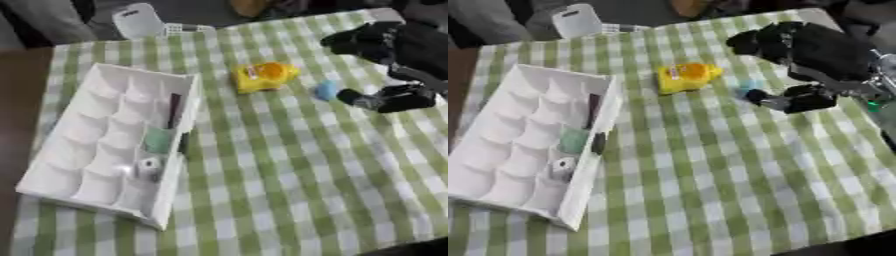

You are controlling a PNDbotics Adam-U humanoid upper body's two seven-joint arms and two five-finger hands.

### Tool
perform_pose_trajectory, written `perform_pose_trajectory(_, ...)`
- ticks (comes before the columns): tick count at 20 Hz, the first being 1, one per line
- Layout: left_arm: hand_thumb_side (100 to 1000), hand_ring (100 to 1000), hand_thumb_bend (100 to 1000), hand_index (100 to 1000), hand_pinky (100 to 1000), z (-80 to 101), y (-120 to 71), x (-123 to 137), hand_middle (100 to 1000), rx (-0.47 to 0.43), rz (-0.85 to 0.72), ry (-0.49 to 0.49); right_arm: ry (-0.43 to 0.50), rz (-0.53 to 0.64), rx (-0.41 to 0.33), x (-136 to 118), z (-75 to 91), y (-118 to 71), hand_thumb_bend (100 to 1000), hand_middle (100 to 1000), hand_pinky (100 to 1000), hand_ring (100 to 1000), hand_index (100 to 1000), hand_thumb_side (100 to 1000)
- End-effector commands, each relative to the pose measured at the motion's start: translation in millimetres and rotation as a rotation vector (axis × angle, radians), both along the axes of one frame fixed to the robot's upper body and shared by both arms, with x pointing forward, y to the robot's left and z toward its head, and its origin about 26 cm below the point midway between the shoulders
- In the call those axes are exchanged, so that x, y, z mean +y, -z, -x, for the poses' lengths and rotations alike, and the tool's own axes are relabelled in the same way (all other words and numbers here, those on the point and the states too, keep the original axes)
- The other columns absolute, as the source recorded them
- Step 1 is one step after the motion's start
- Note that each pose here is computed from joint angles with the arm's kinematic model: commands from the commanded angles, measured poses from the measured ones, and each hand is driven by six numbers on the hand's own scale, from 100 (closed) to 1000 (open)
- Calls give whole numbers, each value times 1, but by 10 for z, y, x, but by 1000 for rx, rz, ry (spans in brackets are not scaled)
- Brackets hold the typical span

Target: Pick up objects on the table and place them in the box.

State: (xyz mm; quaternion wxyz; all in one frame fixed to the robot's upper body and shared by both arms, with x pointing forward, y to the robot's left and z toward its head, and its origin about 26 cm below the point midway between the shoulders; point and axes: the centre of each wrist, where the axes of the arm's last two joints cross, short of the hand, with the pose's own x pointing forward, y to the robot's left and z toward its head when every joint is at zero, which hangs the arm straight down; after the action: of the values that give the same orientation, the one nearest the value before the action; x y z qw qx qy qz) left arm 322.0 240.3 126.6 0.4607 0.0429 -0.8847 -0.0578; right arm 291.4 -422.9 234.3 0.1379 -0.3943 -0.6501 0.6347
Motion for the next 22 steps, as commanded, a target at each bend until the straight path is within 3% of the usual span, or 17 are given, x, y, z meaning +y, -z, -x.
perform_pose_trajectory(1,942,708,131,767,754,0,-120,21,925,-40,-26,9,56,49,-2,-204,-22,-108,398,872,764,763,1000,100)
perform_pose_trajectory(7,943,709,126,767,755,-13,-147,23,924,-50,-31,11,204,159,184,-606,-28,-19,372,855,787,778,946,140)
perform_pose_trajectory(10,946,709,122,767,755,-17,-148,27,924,-51,-33,10,246,181,234,-694,-9,-49,352,850,789,778,940,149)
perform_pose_trajectory(17,949,709,118,768,755,-30,-148,36,924,-52,-38,13,343,165,285,-887,43,-80,322,837,783,772,940,141)
perform_pose_trajectory(22,951,709,115,768,755,-35,-142,47,924,-51,-38,13,371,145,279,-957,72,-88,316,826,774,761,938,129)
